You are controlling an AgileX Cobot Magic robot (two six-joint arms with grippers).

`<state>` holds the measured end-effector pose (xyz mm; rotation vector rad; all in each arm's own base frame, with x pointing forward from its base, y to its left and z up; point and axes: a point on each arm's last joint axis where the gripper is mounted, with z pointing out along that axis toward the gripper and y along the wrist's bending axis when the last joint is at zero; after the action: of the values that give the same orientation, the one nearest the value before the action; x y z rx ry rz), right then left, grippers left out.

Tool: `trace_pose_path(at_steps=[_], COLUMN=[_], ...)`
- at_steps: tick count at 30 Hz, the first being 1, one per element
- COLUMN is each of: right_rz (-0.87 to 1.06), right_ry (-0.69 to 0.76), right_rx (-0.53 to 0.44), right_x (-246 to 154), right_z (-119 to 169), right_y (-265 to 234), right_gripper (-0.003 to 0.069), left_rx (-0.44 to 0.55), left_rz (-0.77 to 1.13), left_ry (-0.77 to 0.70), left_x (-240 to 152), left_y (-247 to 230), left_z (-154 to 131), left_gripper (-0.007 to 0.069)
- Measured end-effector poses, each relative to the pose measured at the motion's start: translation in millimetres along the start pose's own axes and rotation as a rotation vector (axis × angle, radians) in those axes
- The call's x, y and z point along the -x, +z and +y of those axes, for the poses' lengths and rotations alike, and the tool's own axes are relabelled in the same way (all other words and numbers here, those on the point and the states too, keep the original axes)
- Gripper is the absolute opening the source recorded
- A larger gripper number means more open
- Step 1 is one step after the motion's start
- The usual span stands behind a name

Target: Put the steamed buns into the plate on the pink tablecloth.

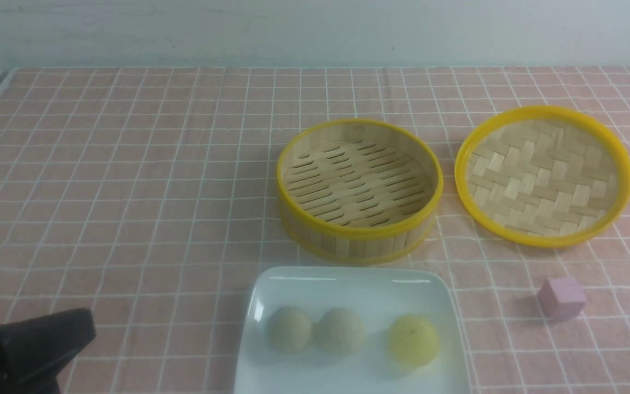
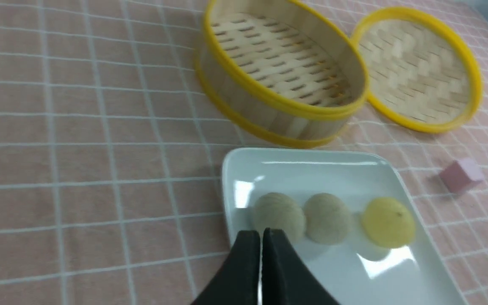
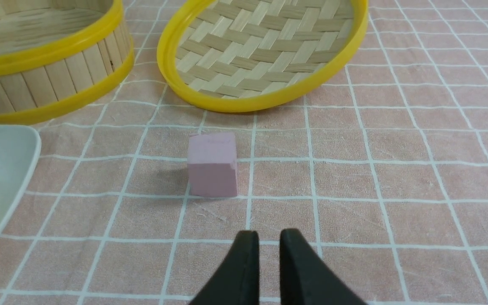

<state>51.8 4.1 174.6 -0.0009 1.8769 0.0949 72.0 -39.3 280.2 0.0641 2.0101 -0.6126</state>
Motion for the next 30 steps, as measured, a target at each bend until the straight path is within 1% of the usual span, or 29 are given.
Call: trace_pose_path(at_steps=[5, 6, 9, 12, 15, 17, 20, 30], right_rz=[0.000, 0.000, 0.000, 0.000, 0.000, 0.000, 0.000, 0.000], right_ry=[0.000, 0.000, 0.000, 0.000, 0.000, 0.000, 0.000, 0.006], right_rx=[0.000, 0.000, 0.000, 0.000, 0.000, 0.000, 0.000, 0.000], right_x=[0.0, 0.0, 0.0, 0.0, 0.0, 0.0, 0.0, 0.0], right_z=[0.0, 0.0, 0.0, 0.0, 0.0, 0.0, 0.0, 0.0], right_y=[0.0, 0.0, 0.0, 0.0, 0.0, 0.0, 0.0, 0.0], right_gripper=[0.0104, 0.0105, 0.0110, 0.0115, 0.0119, 0.0123, 0.0127, 0.0134], left_rx=[0.143, 0.159, 0.252, 0.347, 0.420, 0.444, 0.454, 0.475], left_rz=[-0.145, -0.167, -0.236, -0.255, -0.220, -0.196, -0.199, -0.216], left_ry=[-0.045, -0.046, -0.030, 0.017, 0.051, 0.077, 0.123, 0.136], left_x=[-29.8, -34.5, -49.0, -65.9, -80.4, -89.0, -92.1, -91.0], left_y=[-9.6, -10.5, -12.1, -8.8, -2.0, 2.8, 5.4, 4.8], left_z=[29.1, 32.4, 44.0, 55.8, 66.1, 71.4, 74.1, 75.0], left_gripper=[0.0039, 0.0040, 0.0044, 0.0045, 0.0049, 0.0051, 0.0054, 0.0067])
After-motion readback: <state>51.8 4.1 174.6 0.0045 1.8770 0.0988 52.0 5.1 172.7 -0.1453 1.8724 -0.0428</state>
